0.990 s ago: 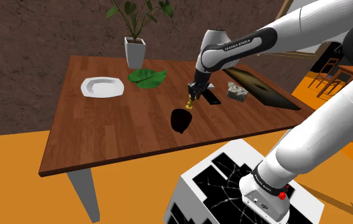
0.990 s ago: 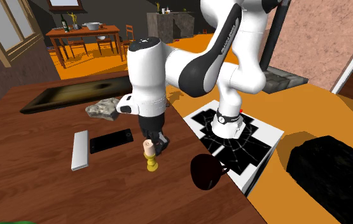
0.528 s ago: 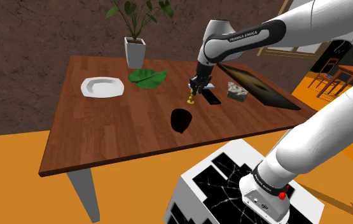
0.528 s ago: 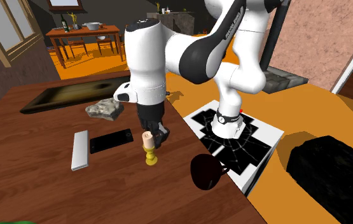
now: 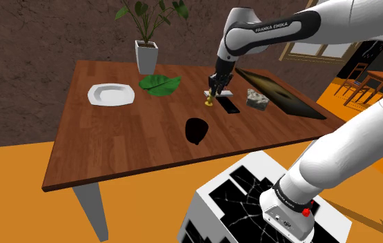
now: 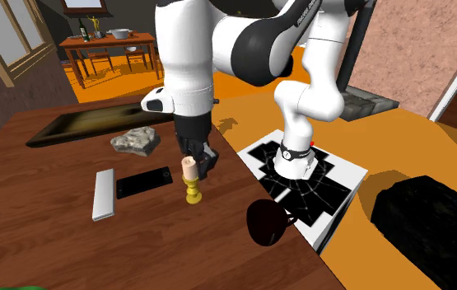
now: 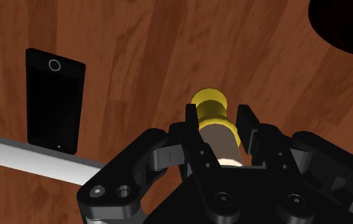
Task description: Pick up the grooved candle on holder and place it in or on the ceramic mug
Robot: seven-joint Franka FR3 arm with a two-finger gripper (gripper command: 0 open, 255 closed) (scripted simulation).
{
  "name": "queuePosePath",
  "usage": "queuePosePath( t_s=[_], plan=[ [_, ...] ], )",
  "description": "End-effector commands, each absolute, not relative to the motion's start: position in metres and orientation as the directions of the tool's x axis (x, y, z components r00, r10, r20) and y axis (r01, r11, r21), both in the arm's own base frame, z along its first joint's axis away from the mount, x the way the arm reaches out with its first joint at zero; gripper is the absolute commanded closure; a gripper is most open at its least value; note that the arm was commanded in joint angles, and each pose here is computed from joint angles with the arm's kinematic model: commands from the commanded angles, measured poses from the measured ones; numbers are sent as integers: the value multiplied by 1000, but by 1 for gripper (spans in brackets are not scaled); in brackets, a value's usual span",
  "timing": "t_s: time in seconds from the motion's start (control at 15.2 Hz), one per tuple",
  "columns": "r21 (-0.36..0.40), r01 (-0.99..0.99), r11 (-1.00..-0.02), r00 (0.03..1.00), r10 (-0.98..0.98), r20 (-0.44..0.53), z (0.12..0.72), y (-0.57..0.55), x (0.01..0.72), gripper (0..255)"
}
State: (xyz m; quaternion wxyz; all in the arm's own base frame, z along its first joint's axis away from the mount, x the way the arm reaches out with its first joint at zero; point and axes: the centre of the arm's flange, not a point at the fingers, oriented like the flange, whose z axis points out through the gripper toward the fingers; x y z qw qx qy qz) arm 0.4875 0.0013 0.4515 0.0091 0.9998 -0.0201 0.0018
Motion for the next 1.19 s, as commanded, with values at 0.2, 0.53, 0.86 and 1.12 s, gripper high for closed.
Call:
queuePosePath(
  t_s=[0.2, 0.53, 0.86, 1.12],
  plan=[
    [18, -40, -999, 999, -40, 3, 477, 1, 487, 255],
    [18, -40, -999, 999, -40, 3, 504, 1, 487, 255],
    [18, -40, -999, 999, -40, 3, 525, 12, 480, 255],
    [18, -40, -999, 999, -40, 3, 532, 57, 453, 255]
  ],
)
